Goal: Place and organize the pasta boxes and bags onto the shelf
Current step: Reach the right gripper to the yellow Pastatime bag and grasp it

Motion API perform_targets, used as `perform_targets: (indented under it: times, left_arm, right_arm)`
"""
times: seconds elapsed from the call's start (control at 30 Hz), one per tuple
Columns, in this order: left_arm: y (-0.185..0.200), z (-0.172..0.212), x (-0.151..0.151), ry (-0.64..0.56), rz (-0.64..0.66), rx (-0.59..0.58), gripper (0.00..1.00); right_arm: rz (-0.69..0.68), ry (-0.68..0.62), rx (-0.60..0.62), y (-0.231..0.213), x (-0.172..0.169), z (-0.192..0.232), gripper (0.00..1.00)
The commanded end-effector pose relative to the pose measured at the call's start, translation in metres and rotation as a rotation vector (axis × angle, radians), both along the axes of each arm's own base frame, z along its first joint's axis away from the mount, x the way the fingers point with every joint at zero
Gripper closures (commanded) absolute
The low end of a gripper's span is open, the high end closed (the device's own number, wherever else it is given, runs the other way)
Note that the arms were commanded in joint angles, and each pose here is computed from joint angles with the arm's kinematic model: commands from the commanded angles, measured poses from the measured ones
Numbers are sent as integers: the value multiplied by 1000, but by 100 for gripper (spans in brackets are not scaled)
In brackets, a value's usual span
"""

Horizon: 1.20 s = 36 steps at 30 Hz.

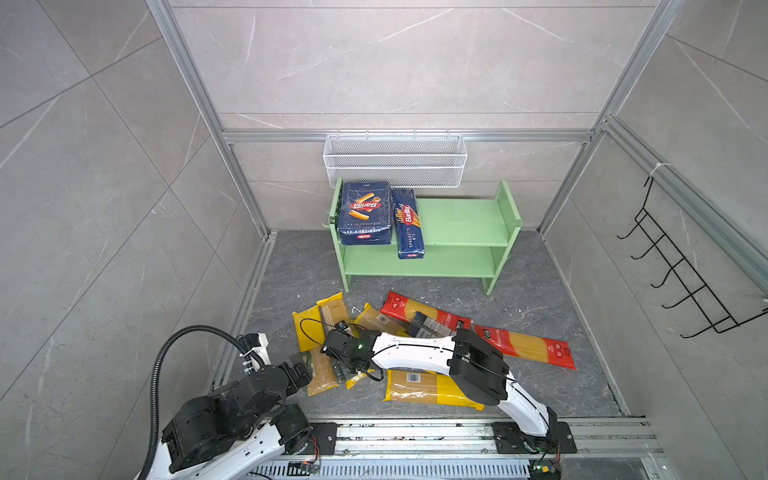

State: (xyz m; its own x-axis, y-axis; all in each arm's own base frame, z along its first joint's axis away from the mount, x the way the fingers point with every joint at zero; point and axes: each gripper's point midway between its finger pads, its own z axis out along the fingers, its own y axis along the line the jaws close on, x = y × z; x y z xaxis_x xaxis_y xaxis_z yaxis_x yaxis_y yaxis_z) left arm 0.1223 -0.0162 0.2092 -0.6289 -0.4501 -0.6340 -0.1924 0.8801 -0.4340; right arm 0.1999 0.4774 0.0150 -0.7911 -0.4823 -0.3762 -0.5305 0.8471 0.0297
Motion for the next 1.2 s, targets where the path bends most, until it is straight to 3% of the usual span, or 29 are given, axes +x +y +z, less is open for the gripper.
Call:
perform_targets:
  times: [0.0,0.1,0.3,0.6,1.17]
  left_arm:
    - [4,11,1,-50,4,-20,0]
    - [5,12,0,-55,-1,-24,0]
    - [1,13,2,-44,-8,-4,0]
    - [-11,13,10,-28,-19,13,0]
    - [-44,1,31,26,-27,61,0]
  right_arm:
    - [-36,178,-154,-38,-43,-72,14]
    - [-44,198,-158,-42,-48,-85,23]
    - [-27,238,-109,-37,-56,-90,59]
    - [-6,391,126,-29,-63,-87,98]
    - [2,349,423,-42,-50,-22,100]
